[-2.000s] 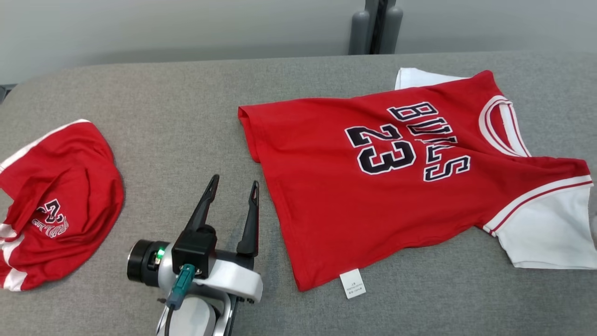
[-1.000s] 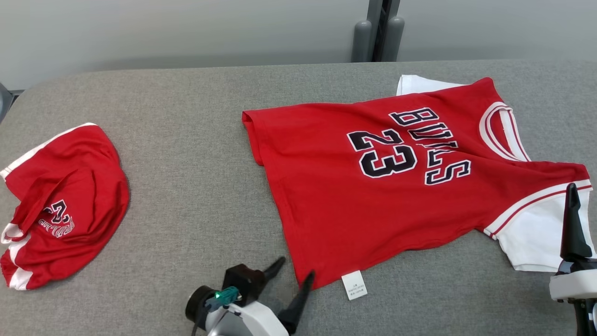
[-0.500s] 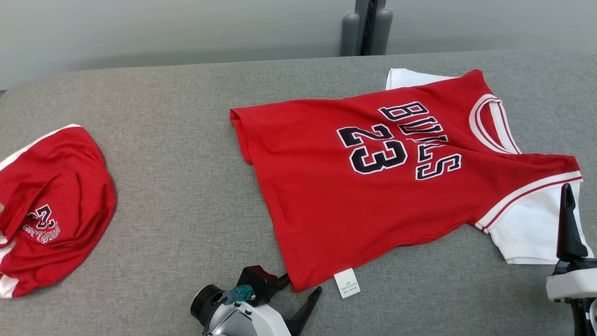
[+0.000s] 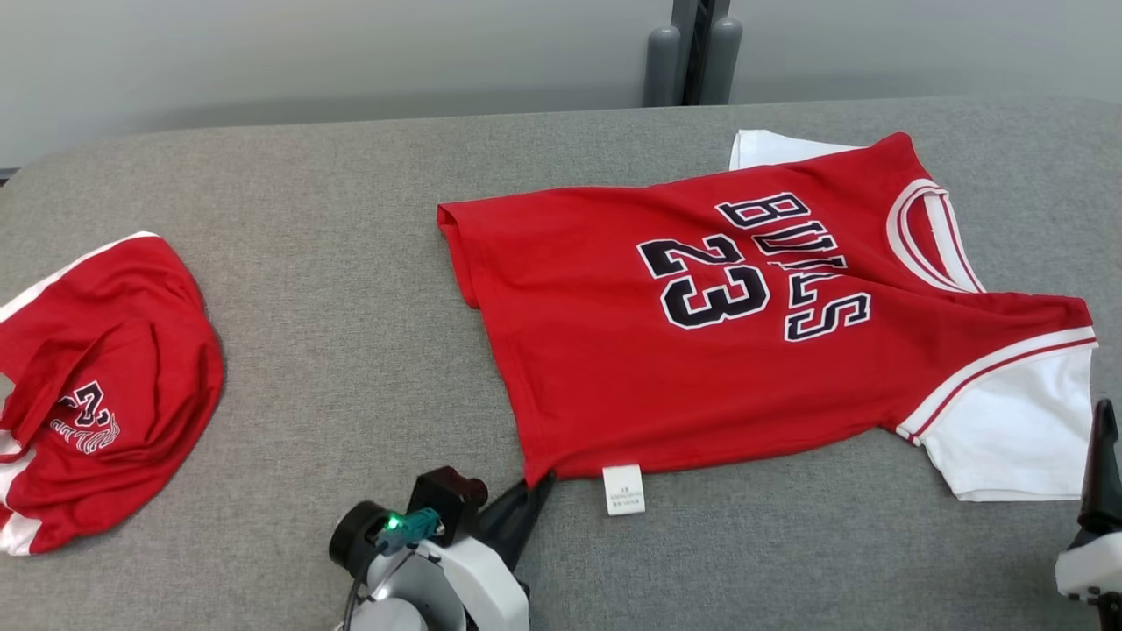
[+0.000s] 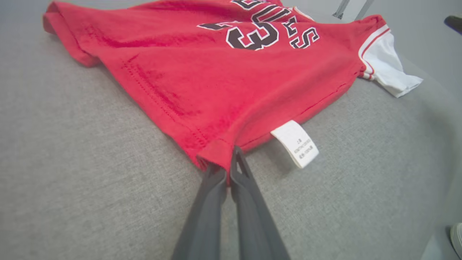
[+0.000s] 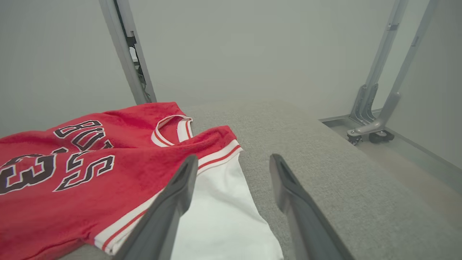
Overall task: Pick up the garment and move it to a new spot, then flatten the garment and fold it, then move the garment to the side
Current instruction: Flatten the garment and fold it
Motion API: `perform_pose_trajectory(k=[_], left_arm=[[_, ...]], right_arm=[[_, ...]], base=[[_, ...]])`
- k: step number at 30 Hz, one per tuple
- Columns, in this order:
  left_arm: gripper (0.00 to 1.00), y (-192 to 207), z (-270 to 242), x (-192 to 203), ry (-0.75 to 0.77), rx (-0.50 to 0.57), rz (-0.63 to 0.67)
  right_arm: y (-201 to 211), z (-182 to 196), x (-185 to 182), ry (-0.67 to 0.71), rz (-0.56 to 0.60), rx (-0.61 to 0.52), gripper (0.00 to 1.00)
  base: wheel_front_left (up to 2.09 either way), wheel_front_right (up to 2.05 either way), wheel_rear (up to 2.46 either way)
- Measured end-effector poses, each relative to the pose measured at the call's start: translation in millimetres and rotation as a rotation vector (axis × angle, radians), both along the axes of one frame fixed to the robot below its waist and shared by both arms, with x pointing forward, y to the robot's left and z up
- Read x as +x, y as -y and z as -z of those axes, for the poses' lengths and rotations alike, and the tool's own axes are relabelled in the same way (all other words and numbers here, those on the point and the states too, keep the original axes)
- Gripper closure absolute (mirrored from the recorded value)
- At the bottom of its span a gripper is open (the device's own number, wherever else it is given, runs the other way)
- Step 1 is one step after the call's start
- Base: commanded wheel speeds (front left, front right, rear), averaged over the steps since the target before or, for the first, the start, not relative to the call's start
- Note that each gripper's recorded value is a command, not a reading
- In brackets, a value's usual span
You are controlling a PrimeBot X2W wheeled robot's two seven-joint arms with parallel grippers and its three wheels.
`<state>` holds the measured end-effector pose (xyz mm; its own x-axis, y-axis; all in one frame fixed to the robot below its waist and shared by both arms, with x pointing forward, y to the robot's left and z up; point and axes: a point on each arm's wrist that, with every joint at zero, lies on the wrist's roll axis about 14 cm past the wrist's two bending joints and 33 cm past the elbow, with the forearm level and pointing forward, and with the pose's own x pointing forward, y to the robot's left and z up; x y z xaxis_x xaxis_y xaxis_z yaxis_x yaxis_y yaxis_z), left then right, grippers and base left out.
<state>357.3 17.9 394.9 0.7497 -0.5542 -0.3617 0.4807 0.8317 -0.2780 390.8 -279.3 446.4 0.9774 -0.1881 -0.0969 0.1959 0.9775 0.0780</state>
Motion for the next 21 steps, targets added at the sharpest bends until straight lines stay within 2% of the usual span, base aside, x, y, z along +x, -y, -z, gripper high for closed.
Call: perform_pose_trajectory(k=[6, 9, 13, 21], left_arm=[[1.00, -11.9, -12.0, 13.0, 0.071, 0.003, -0.053], [1.00, -11.7, -12.2, 13.9, 0.074, 0.002, -0.057], [1.00, -10.5, -10.3, 14.1, 0.071, 0.001, -0.055], [1.00, -7.3, -4.3, 12.8, 0.053, 0.001, -0.041]], right_arm=[[9.5, 37.9, -18.1, -0.108, 0.072, 0.084, 0.00], [16.9, 57.0, -26.9, -0.149, 0.143, 0.168, 0.00], [19.9, 64.8, -26.0, -0.148, 0.197, 0.256, 0.00], [15.1, 83.3, -23.4, -0.200, 0.206, 0.315, 0.00]], base=[[0.00, 0.00, 0.00], [0.00, 0.00, 0.00], [0.00, 0.00, 0.00], [0.00, 0.00, 0.00]])
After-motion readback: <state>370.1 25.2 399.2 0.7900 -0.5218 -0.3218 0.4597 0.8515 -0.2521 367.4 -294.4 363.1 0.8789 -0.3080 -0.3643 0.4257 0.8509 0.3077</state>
